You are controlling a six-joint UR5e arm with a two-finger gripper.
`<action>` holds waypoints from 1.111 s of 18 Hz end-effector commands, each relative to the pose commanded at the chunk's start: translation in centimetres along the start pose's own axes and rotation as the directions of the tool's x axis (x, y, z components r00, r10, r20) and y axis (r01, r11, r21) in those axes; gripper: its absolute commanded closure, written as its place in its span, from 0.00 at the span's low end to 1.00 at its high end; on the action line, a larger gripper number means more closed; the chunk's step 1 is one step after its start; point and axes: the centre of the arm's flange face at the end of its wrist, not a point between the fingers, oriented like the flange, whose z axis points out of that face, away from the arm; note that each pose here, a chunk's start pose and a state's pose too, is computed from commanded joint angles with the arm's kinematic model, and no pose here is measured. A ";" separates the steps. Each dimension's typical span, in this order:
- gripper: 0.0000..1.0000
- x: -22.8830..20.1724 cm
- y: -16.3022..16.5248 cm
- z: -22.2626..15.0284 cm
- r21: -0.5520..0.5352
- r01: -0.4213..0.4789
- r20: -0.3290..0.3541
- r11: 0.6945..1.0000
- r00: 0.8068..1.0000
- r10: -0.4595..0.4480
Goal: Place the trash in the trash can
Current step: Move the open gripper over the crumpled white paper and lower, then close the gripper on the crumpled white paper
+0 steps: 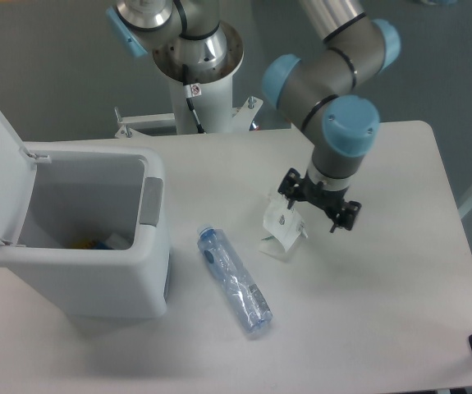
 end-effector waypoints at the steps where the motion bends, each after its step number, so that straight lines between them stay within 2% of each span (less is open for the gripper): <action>1: 0.00 0.9 0.4 0.2 -0.003 0.002 -0.007 1.000 1.000 -0.002; 4: 0.00 1.9 0.7 0.9 -0.003 -0.010 -0.007 1.000 1.000 0.010; 10: 0.00 4.4 -1.1 2.0 -0.015 -0.017 -0.028 1.000 0.999 0.017; 20: 0.01 4.1 -1.3 2.2 -0.017 0.005 -0.015 1.000 1.000 -0.005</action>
